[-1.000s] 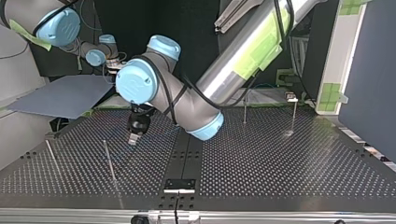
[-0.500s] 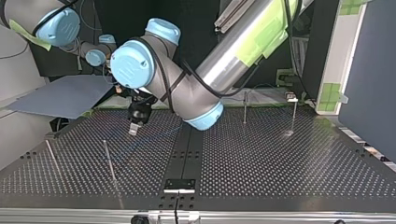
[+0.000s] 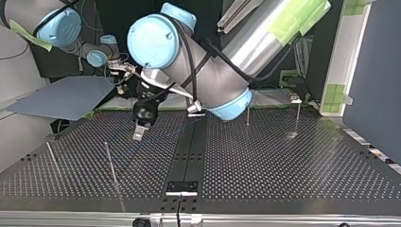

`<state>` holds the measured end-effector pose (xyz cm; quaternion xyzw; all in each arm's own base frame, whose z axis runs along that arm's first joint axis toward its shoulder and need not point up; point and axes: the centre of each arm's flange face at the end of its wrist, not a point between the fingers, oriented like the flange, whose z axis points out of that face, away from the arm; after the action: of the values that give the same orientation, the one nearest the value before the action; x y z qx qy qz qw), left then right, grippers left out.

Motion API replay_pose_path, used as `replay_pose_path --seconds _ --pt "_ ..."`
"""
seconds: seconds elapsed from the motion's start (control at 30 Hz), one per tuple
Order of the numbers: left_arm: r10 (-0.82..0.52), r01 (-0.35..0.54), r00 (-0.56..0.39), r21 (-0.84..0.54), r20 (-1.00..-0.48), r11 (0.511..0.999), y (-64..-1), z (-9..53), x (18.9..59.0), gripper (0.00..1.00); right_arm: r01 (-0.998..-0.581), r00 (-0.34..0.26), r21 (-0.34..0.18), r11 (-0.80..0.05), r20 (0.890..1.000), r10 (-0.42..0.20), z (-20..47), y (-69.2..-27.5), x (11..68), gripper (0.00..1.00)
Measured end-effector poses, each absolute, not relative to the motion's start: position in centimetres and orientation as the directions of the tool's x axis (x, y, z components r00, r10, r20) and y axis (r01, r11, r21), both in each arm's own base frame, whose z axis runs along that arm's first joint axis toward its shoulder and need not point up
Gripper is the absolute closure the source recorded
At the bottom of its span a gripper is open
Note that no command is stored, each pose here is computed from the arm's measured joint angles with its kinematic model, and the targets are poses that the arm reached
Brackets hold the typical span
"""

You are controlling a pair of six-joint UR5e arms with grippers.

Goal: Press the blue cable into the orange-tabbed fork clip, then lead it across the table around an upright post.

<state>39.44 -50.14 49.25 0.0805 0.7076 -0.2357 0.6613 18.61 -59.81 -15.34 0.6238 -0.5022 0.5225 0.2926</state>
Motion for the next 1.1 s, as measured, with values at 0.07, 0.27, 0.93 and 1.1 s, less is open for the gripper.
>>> replay_pose_path --seconds 0.07,0.27,0.93,1.1 --pt "-0.215 0.430 -0.100 -0.237 -0.972 0.871 -49.7 49.7 39.0 0.00 -0.932 -0.050 -0.160 -0.325 0.946 -0.321 -15.3 -59.8 18.7 1.00" --pt "-0.237 0.445 -0.044 -0.232 -0.970 0.865 -48.4 51.2 37.5 0.00 -0.931 -0.049 -0.160 -0.329 0.946 -0.321 -15.3 -59.8 18.8 1.00" --pt "-0.434 0.541 0.059 -0.337 -0.899 0.771 -43.8 54.9 31.7 0.00 -0.928 -0.047 -0.159 -0.338 0.947 -0.319 -15.3 -59.7 19.4 1.00" --pt "-0.429 0.536 0.043 -0.341 -0.902 0.772 -44.3 51.8 32.3 0.00 -0.927 -0.046 -0.159 -0.340 0.947 -0.318 -15.2 -59.8 19.4 1.00"
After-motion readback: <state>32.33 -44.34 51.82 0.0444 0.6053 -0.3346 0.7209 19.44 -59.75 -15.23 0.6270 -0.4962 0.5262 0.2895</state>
